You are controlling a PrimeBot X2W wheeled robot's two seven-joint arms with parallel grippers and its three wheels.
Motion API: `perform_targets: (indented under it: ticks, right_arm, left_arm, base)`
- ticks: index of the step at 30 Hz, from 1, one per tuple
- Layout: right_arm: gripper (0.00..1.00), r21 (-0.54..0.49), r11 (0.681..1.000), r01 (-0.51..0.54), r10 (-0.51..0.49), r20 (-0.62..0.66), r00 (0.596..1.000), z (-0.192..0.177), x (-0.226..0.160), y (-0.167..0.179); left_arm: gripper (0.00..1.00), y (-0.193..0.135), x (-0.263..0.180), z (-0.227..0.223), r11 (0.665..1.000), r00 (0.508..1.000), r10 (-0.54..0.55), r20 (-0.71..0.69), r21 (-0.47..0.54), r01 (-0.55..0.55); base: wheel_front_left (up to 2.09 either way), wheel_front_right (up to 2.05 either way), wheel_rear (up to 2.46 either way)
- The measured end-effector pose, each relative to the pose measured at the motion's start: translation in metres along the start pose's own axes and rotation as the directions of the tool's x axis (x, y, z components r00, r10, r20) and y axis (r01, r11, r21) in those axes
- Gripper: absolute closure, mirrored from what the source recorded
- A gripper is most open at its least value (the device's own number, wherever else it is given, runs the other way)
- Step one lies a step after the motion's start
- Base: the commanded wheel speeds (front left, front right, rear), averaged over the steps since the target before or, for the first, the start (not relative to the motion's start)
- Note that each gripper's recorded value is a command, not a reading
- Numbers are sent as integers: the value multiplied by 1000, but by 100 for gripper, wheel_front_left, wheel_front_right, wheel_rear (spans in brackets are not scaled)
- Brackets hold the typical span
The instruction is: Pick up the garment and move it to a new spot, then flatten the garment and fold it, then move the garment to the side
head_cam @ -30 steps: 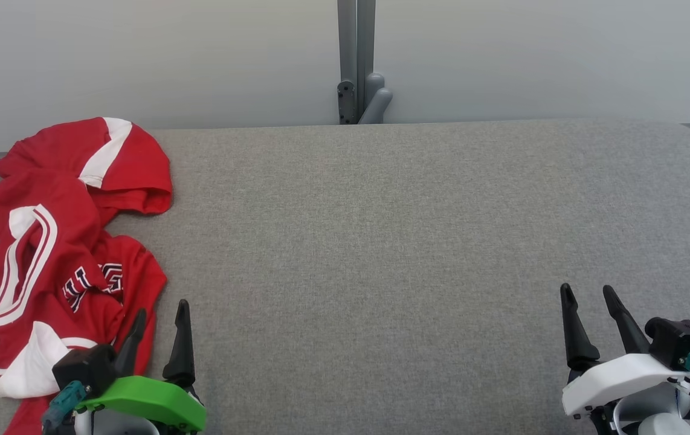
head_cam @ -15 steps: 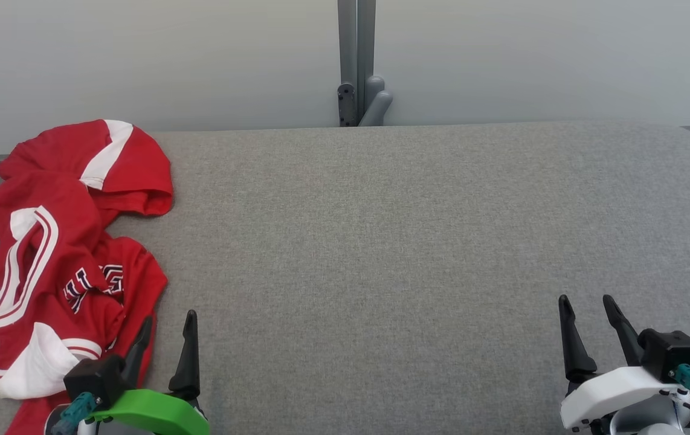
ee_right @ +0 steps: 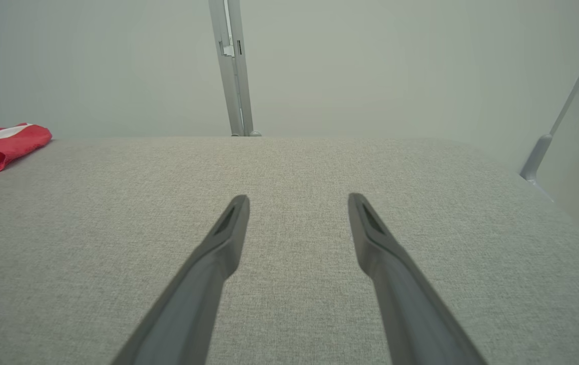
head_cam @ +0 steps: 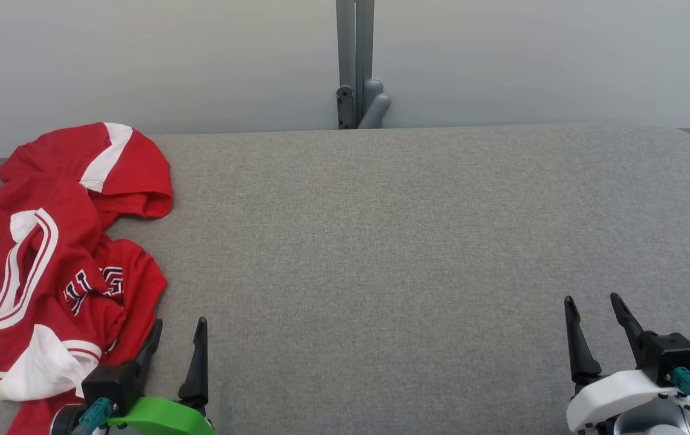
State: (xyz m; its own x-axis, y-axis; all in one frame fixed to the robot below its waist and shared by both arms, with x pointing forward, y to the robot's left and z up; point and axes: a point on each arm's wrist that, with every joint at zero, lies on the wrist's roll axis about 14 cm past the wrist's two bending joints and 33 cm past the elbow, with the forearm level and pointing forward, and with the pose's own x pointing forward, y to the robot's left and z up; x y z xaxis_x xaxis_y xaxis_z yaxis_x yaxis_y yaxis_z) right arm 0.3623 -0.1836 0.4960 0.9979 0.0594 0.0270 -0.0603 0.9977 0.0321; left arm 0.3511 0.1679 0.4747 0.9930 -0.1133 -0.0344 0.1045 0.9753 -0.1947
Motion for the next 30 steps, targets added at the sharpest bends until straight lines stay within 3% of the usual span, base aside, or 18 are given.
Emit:
perform_targets:
  ticks: [21, 30]
  right_arm:
    - [0, -130, 991, -33, 32, -10, 999, -6, -4, 5]
    - [0, -131, 991, -37, 35, -16, 999, -9, -4, 6]
  left_arm:
    - [0, -12, -4, -7, 995, 998, -55, -12, 79, 56]
    - [0, -12, -3, -8, 995, 998, -57, -14, 87, 59]
  base:
    - [0, 0, 0]
    - [0, 0, 0]
